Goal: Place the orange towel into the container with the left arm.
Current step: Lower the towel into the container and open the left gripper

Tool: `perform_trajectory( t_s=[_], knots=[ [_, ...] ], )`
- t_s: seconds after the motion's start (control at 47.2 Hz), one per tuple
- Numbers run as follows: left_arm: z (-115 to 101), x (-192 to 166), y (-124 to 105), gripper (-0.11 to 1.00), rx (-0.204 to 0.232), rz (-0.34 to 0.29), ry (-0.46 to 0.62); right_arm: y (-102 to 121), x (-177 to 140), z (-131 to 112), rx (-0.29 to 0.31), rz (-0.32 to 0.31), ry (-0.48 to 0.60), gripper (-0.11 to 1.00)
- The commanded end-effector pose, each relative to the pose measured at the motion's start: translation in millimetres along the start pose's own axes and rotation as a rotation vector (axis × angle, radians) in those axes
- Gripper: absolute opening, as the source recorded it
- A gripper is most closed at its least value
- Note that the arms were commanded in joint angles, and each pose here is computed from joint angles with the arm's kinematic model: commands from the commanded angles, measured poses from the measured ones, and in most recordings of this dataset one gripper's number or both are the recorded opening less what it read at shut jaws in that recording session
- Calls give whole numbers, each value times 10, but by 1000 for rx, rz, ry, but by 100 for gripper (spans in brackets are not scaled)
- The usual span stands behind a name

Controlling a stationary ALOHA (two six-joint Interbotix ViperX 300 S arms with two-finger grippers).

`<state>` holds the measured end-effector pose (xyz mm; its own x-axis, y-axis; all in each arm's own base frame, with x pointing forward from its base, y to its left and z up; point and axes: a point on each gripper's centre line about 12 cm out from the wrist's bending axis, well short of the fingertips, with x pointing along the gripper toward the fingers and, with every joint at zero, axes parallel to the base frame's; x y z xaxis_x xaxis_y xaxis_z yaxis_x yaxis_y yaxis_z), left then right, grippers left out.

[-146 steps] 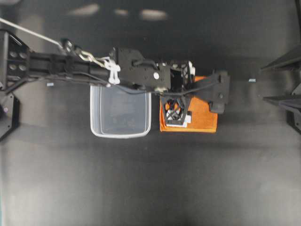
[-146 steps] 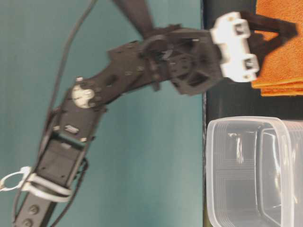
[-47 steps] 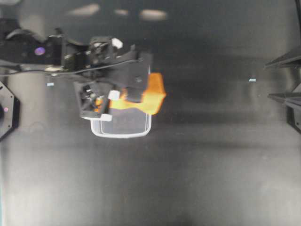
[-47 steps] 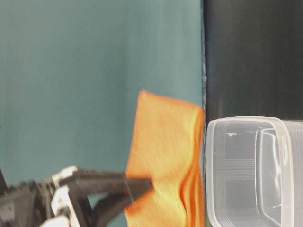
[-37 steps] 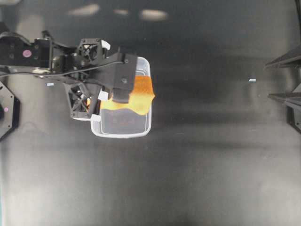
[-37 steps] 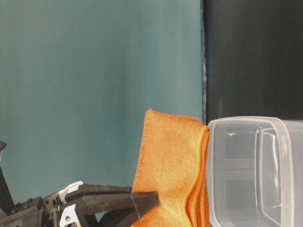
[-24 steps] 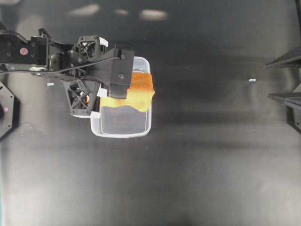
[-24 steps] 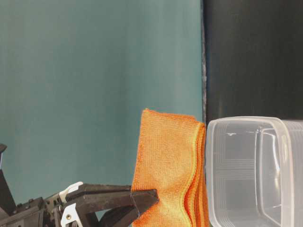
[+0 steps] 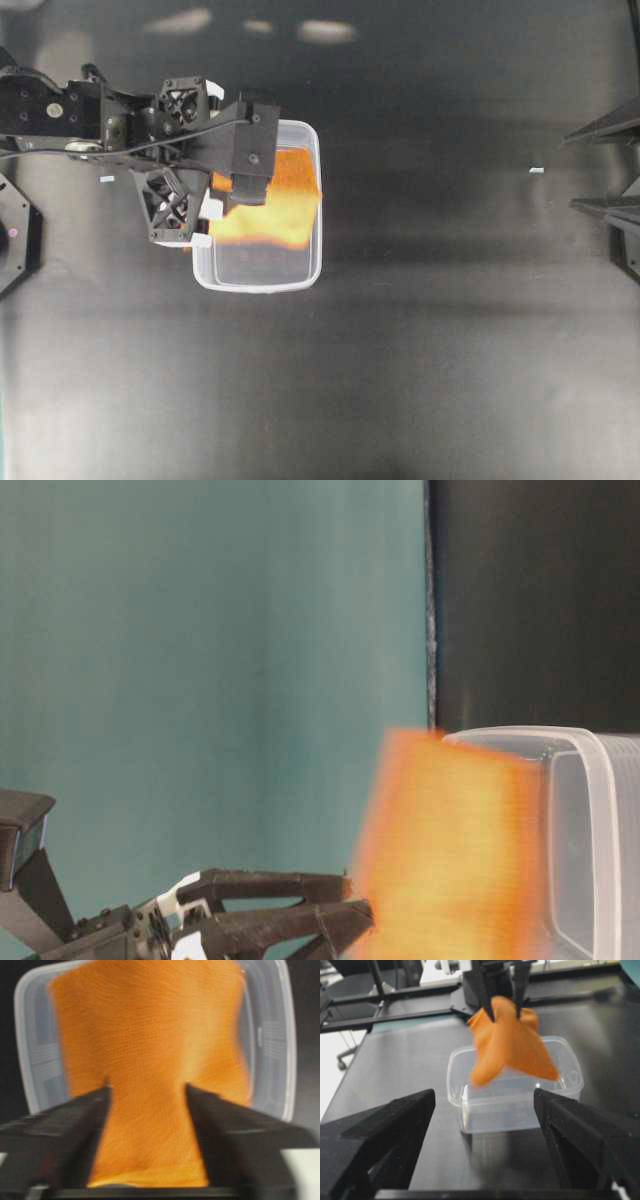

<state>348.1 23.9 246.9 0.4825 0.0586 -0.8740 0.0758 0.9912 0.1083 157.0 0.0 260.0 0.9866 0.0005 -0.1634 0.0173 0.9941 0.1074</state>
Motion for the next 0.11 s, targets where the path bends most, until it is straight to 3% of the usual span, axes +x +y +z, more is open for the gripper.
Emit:
perform_trajectory(
  t_s=[0.0, 0.085],
  knots=[
    [48, -82, 7, 67, -3, 10, -54, 8, 3, 52, 3, 4, -18, 77],
    [56, -99, 8, 86, -3, 11, -64, 9, 2, 55, 6, 4, -17, 77]
  ],
)
